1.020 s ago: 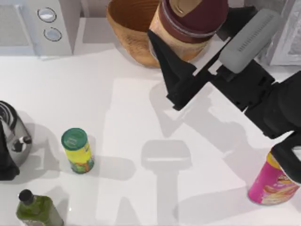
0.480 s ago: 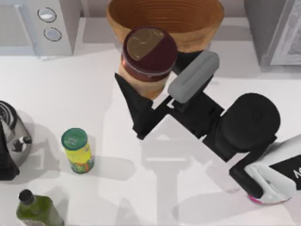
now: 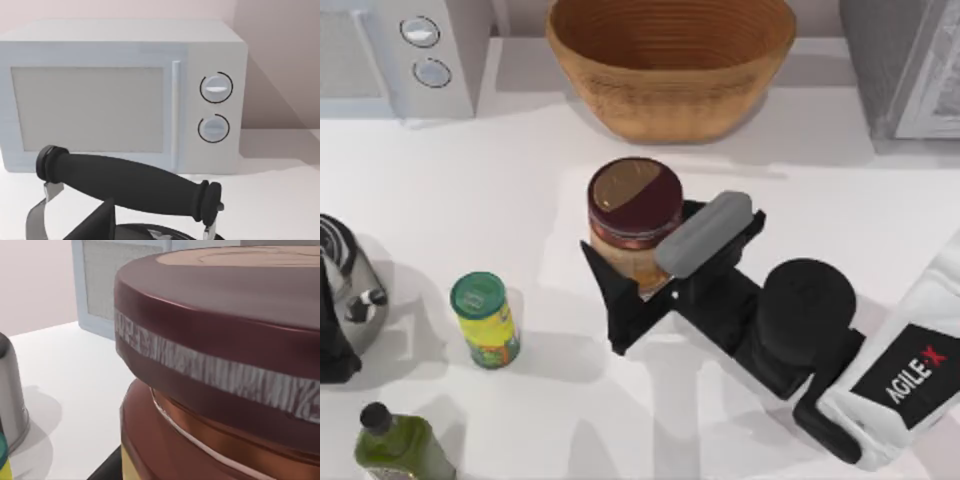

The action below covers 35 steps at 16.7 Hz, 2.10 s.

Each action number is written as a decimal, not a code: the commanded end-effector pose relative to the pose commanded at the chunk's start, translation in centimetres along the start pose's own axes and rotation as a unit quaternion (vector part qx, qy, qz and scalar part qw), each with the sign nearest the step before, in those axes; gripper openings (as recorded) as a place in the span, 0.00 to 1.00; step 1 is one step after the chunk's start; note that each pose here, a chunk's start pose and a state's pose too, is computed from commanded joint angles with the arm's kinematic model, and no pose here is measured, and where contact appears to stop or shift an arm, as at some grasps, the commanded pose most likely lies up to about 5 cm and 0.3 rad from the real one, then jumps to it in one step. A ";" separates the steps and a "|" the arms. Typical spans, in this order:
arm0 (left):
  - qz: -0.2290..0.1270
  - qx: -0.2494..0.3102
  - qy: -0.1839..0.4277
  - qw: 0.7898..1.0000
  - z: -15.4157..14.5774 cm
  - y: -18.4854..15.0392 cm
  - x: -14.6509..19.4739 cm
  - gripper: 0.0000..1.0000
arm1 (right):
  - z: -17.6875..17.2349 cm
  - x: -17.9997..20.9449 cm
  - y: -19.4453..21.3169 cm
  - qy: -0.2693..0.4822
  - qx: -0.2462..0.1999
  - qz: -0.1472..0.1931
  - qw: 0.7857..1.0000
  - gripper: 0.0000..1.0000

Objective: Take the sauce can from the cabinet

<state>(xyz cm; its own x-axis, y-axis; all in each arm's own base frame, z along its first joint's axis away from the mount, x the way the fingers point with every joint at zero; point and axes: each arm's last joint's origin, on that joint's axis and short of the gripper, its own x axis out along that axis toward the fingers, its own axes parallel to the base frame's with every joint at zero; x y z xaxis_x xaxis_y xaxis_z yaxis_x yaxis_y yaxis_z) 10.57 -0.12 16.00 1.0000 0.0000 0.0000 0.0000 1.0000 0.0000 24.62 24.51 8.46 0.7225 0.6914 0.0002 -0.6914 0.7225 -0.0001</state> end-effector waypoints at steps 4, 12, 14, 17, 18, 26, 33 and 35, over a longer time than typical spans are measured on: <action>0.000 0.000 0.000 1.000 0.0 0.0 0.0 1.00 | 0.0 0.0 0.0 0.000 0.000 0.000 1.000 0.00; 0.000 0.000 0.000 1.000 0.0 0.0 0.0 1.00 | -0.8 2.8 1.3 -0.005 0.002 0.018 1.000 0.00; 0.000 0.000 0.000 1.000 0.0 0.0 0.0 1.00 | -1.5 4.3 1.0 -0.003 0.002 0.012 1.000 0.00; 0.000 0.000 0.000 1.000 0.0 0.0 0.0 1.00 | -2.5 5.8 0.2 0.000 0.000 0.001 1.000 0.00; 0.000 0.000 0.000 1.000 0.0 0.0 0.0 1.00 | -2.6 5.9 0.1 0.000 0.000 0.000 1.000 0.00; 0.000 0.000 0.000 1.000 0.0 0.0 0.0 1.00 | -2.6 6.0 0.1 0.000 0.000 0.000 1.000 0.38; 0.000 0.000 0.000 1.000 0.0 0.0 0.0 1.00 | -2.6 6.0 0.1 0.000 0.000 0.000 1.000 0.90; 0.000 0.000 0.000 1.000 0.0 0.0 0.0 1.00 | -2.6 6.0 0.1 0.000 0.000 0.000 1.000 1.00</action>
<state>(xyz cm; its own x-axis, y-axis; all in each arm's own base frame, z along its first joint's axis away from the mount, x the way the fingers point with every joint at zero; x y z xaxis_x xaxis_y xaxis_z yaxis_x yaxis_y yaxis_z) 10.57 -0.12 16.00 1.0000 0.0000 0.0000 0.0000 1.0000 0.0000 28.88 28.67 5.85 0.7225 0.6914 0.0001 -0.6914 0.7225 -0.0001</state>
